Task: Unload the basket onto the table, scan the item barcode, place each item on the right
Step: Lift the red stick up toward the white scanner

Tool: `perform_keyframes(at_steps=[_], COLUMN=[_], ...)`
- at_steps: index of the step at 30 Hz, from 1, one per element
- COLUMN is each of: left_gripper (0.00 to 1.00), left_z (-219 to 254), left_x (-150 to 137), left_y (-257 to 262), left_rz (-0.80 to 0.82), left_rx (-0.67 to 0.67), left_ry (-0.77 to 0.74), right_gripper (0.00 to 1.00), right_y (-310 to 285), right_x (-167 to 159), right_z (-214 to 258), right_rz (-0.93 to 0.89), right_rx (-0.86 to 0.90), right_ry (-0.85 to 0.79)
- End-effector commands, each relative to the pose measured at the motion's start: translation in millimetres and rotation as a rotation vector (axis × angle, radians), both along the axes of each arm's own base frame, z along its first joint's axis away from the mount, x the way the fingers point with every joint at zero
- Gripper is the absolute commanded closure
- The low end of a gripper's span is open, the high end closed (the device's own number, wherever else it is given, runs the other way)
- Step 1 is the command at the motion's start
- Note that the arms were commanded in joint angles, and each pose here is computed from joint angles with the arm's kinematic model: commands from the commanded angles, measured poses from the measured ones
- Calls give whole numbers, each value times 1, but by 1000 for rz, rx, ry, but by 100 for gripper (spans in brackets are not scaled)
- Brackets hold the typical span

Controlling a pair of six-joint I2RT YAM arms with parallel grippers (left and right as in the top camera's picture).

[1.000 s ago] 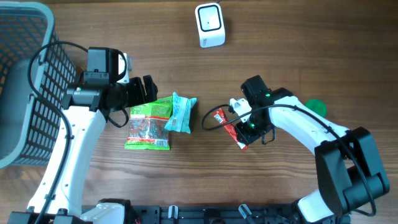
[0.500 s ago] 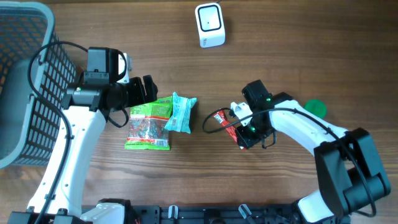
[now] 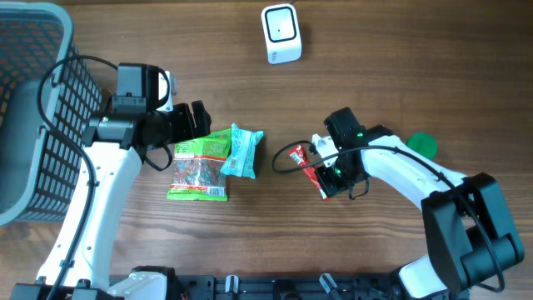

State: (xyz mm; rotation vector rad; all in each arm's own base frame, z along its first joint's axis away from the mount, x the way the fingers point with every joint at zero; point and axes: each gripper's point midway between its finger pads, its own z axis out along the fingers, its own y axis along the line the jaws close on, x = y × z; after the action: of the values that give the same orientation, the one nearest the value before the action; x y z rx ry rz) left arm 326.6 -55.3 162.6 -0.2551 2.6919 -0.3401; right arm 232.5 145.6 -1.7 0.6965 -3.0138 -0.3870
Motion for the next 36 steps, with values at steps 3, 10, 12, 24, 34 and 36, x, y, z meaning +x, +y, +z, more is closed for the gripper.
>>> perform_keyframes(at_steps=[3,10,12,24,34,36], left_gripper=[0,0,0,0,0,0], left_z=[1,1,1,1,1,1], left_x=[1,1,1,1,1,1], left_y=[-3,-3,-3,-3,-3,-3], left_rz=[-5,-5,-5,-5,-5,-5], left_rx=[-12,-12,-12,-12,-12,-12], left_ry=[-1,-1,-1,-1,-1,-1], right_gripper=[96,96,96,96,96,96], right_y=[2,37,53,51,20,16], right_x=[7,20,15,16,91,106], right_z=[2,52,72,87,151,178], right_rz=[-36,81,168,205,9,-6], right_rx=[-7,191,307,311,39,8], right_ry=[-2,-45,-61,-125,-372,-443])
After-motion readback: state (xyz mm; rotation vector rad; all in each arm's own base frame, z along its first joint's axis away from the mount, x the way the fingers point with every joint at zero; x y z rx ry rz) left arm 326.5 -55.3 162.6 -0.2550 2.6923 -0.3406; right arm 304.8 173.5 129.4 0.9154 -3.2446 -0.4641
